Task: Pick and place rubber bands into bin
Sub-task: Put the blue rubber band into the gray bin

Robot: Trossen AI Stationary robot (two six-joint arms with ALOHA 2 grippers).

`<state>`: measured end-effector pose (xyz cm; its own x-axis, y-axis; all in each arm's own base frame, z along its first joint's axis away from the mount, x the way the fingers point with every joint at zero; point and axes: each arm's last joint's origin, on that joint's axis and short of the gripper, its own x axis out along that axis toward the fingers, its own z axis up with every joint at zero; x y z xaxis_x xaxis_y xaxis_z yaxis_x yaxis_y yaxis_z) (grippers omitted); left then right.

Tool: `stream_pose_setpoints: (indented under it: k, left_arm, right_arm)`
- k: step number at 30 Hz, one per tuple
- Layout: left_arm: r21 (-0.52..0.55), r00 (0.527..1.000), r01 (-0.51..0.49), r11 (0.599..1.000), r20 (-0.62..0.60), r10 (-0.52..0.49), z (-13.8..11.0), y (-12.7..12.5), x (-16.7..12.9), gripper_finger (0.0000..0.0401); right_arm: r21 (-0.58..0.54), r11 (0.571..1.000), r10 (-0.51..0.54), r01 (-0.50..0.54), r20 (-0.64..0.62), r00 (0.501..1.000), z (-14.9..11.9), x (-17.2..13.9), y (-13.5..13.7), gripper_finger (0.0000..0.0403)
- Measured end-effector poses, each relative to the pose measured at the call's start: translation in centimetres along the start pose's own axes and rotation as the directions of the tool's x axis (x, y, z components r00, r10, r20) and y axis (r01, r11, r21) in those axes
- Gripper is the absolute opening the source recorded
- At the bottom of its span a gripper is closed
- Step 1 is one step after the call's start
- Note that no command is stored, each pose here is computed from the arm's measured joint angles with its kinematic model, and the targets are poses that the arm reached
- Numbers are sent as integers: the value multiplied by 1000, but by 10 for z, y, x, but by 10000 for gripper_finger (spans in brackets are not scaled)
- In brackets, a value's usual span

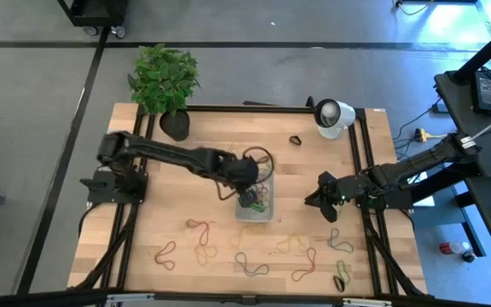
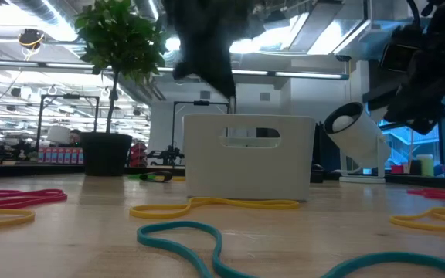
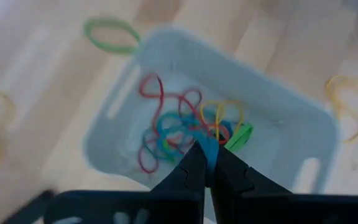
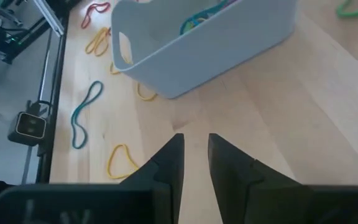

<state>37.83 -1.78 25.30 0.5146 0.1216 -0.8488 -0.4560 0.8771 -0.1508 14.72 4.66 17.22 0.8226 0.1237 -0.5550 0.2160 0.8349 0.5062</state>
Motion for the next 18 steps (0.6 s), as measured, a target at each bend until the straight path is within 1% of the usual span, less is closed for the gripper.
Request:
stream_pose_setpoints:
  k: [2, 7, 9, 10, 12, 15, 18]
  left_arm:
    - [-4, 999, 2, 1000, -33, -2, -3, -2, 20, 3]
    - [-8, 996, 61, 998, -62, -61, -6, -9, 56, 6]
    - [-16, 991, 109, 994, -75, -110, -6, -11, 66, 14]
    - [-21, 987, 135, 991, -80, -136, -5, -11, 69, 21]
    - [-40, 982, 150, 988, -109, -153, -7, -10, 76, 37]
    - [-45, 982, 141, 989, -124, -145, -9, -9, 83, 68]
    - [-34, 983, 138, 990, -118, -141, -9, -9, 84, 100]
  right_arm:
    - [1, 1000, 2, -2, 1, 1000, 0, 0, 0, 76]
    - [3, 1000, 26, -26, -2, 1000, 1, 0, 2, 76]
    - [3, 1000, 29, -29, 1, 1000, 1, 0, 2, 76]
    - [3, 1000, 29, -29, 0, 1000, 1, 0, 2, 76]
    - [3, 1000, 31, -31, 2, 1000, 1, 0, 2, 76]
    - [3, 1000, 31, -31, 2, 1000, 1, 0, 2, 76]
    - [4, 999, 34, -34, -1, 999, 1, 0, 2, 76]
